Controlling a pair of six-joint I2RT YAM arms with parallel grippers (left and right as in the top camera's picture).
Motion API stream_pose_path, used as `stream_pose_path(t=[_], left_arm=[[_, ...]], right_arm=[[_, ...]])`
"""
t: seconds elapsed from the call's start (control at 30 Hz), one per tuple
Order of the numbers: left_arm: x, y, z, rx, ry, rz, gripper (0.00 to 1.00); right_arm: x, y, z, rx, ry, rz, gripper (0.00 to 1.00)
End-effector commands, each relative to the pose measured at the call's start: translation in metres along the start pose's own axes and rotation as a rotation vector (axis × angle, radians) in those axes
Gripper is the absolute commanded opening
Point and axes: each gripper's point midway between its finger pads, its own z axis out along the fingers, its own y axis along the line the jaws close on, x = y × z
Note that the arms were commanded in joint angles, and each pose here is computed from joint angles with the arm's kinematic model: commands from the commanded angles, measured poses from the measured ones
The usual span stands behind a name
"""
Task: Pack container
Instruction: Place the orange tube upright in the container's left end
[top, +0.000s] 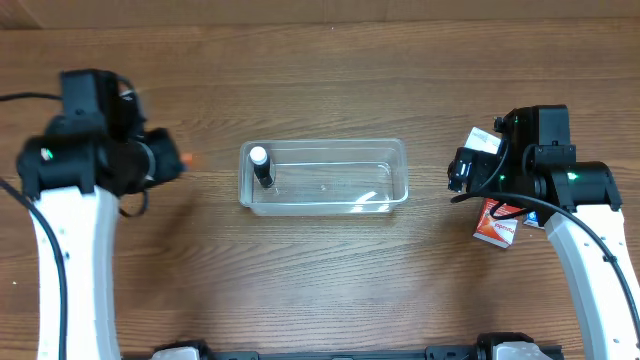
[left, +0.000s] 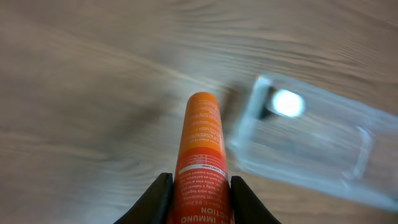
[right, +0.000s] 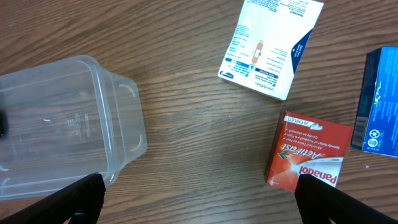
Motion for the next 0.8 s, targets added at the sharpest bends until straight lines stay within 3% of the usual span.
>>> stream_pose_path(t=[0.0,0.3,0.4,0.53,0.77], left_arm=[[0.023,-0.049,-0.007,0.080,0.026,0.086,0.04],[0.072,-0.085,0.091,0.036,0.250,0.206,0.04],[0.083,-0.084,0.118,-0.054,0.310,0.214,0.04],[0.079,-0.071,0.135,-0.145,0.306,0.211,0.04],[0.073,-0.073,0.143,-0.148,0.280,0.210,0.06]], right_arm=[[-0.011,0.004,-0.010,-0.015,-0.041,0.004,1.00],[-0.010,0.006,-0.010,-0.028,-0.038,0.003,1.00],[-0.010,0.006,-0.010,-0.028,-0.038,0.003,1.00],[-0.010,0.006,-0.010,-0.028,-0.038,0.003,1.00],[-0.010,0.006,-0.010,-0.029,-0.038,0.003,1.00]])
